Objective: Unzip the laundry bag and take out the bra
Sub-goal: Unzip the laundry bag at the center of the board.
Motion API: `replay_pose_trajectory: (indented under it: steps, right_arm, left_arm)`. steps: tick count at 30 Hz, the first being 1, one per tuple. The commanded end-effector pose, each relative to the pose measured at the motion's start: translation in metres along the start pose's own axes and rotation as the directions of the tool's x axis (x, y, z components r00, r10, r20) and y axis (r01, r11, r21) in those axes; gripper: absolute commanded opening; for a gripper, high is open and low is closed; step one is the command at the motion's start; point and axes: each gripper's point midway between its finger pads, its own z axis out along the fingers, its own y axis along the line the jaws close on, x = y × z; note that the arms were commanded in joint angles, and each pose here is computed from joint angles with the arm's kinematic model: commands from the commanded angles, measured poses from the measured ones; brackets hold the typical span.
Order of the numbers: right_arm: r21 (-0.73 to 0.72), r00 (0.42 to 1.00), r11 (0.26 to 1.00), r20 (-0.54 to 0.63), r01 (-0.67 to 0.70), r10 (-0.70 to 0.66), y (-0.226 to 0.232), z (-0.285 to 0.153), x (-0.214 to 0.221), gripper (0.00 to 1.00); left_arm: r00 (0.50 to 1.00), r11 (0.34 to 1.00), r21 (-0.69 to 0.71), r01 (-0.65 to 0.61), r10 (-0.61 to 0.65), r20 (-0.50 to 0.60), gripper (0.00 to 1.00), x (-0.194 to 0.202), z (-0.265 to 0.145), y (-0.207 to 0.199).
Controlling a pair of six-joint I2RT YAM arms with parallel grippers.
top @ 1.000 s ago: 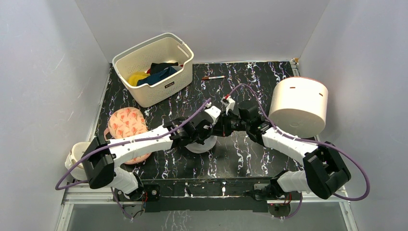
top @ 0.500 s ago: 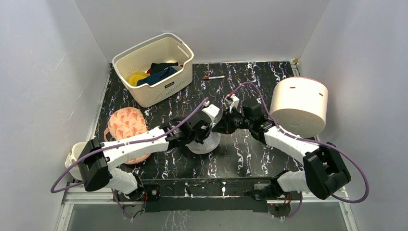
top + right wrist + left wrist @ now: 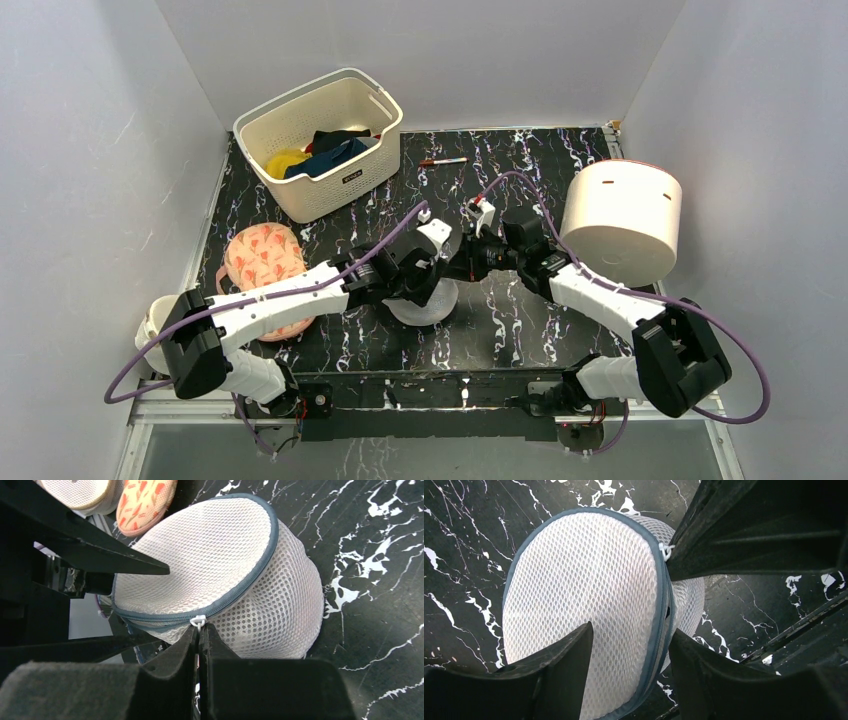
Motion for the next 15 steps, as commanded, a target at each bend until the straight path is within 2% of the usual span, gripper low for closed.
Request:
replay_pose_trajectory:
  steps: [1,5,9,12,15]
  right_arm:
    - [-0.081,0.996,0.995,0.078,0.051,-0.045,0.027,-0.004,-0.021,0.0]
    - [-0.093,0.996,0.994,0.082,0.051,-0.044,0.033,-0.005,-0.024,0.0]
    - [-0.097,0.996,0.994,0.081,0.047,-0.039,0.035,-0.005,-0.025,0.0]
    - [-0.102,0.996,0.994,0.079,0.047,-0.04,0.038,-0.006,-0.025,0.0]
    - [-0.101,0.996,0.994,0.08,0.05,-0.042,0.039,-0.007,-0.026,0.0]
  left_arm:
    - [0.997,0.999,0.043,0.024,-0.027,0.067,0.56,-0.029,-0.02,-0.005]
    - [0.996,0.999,0.009,0.044,-0.044,0.074,0.57,-0.034,-0.011,-0.003]
    - [0.993,0.996,0.042,0.076,-0.08,0.088,0.56,-0.041,-0.008,-0.011]
    - [0.994,0.996,0.023,0.081,-0.083,0.074,0.5,-0.039,-0.003,-0.01]
    - [0.995,0.997,-0.003,0.079,-0.078,0.062,0.37,-0.035,-0.002,-0.006]
